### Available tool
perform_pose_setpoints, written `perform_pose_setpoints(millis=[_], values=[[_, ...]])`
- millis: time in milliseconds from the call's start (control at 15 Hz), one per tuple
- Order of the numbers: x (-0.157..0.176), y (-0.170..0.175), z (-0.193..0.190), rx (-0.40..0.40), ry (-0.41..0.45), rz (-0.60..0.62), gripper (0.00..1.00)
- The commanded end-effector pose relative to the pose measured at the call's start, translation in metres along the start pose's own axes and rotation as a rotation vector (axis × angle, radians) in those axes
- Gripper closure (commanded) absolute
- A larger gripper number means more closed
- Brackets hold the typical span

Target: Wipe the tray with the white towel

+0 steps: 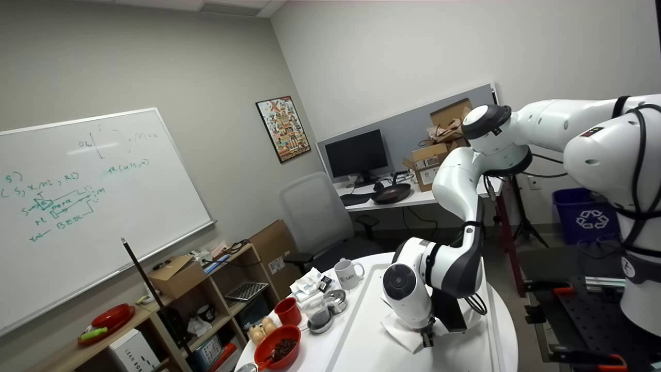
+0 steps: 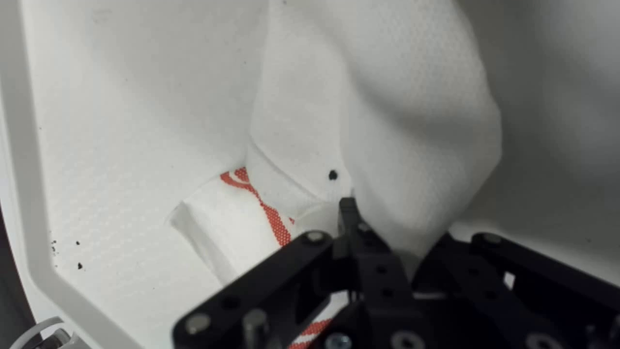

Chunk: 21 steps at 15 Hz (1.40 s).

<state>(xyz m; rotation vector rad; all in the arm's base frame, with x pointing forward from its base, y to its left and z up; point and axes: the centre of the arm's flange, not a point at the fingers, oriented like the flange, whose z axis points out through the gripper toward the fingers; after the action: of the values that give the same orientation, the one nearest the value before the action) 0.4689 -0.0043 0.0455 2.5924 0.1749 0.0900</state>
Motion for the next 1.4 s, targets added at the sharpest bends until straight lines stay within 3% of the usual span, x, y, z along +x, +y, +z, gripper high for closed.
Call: perform_pose_setpoints(millis=[0, 67, 1333], values=[[-0.004, -0.033, 0.013, 0.035, -0.01, -0.052, 0.97], [0.0, -0.007, -0.003, -0.013, 0.005, -0.018, 0.89], [0.0, -0.01, -0.004, -0.022, 0.008, -0.027, 0.89]])
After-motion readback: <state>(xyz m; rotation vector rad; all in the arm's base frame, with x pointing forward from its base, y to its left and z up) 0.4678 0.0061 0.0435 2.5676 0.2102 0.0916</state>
